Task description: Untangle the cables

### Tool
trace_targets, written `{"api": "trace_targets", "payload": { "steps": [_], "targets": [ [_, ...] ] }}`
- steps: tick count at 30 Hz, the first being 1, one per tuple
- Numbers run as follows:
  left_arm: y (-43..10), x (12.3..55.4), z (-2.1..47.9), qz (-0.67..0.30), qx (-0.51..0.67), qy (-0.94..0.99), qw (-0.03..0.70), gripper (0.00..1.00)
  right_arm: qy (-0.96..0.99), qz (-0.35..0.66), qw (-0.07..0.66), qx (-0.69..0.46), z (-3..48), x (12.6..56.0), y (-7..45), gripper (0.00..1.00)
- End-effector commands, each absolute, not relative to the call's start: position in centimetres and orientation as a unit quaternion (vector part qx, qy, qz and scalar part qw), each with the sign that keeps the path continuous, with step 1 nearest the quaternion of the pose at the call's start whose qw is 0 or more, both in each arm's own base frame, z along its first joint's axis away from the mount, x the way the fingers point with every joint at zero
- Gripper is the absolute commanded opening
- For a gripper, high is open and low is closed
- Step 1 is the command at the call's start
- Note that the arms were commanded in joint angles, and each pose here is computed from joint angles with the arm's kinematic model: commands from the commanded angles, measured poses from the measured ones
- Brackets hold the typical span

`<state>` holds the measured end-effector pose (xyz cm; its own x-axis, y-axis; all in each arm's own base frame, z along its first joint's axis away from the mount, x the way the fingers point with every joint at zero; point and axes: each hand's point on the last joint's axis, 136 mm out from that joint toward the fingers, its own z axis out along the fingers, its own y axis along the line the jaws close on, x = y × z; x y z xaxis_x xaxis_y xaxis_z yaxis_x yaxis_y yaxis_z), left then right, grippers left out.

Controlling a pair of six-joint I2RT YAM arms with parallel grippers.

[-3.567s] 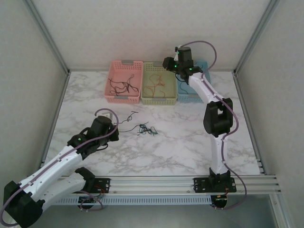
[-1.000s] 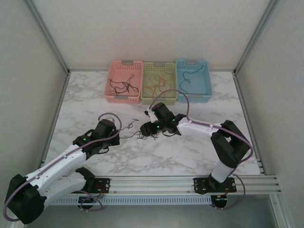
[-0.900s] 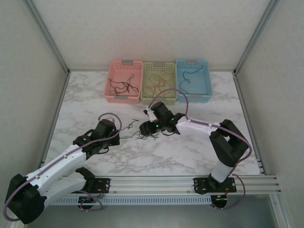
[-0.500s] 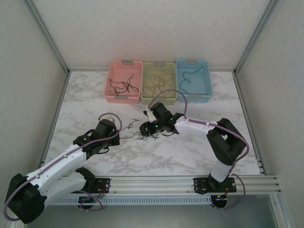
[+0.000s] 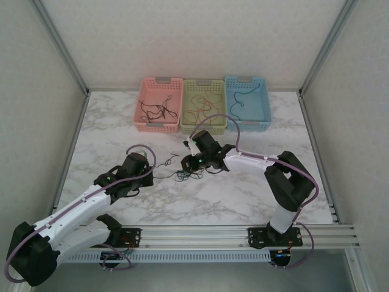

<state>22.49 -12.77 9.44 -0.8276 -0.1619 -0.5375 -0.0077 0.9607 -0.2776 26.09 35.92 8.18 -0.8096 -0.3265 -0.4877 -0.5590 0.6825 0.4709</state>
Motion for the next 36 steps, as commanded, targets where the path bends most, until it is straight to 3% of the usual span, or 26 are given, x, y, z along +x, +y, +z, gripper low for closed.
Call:
{"api": "trace_targets", "payload": {
  "steps": [1,12,23,28,36],
  "targets": [
    [-12.7,22.6,9.3,-0.131,-0.041,0.947,0.292,0.0,0.896,0.32,0.184,-0.248,8.1,26.4,36.3,0.2],
    [-12.7,22.7,9.2,-0.131,-0.042,0.947,0.292,0.0,0.898,0.321,0.171,-0.25,7.7,25.9,36.2,0.3],
    [-12.6,22.7,9.1,-0.128,-0.042,0.947,0.29,0.0,0.898,0.318,0.175,-0.248,8.1,25.9,36.0,0.14],
    [-12.5,22.7,9.1,-0.125,-0.044,0.947,0.292,0.0,0.897,0.314,0.199,-0.24,9.6,26.7,35.2,0.0],
    [-11.1,22.8,10.2,-0.105,-0.064,0.941,0.315,0.0,0.889,0.328,0.26,-0.186,13.3,28.7,30.9,0.0]
  ]
}}
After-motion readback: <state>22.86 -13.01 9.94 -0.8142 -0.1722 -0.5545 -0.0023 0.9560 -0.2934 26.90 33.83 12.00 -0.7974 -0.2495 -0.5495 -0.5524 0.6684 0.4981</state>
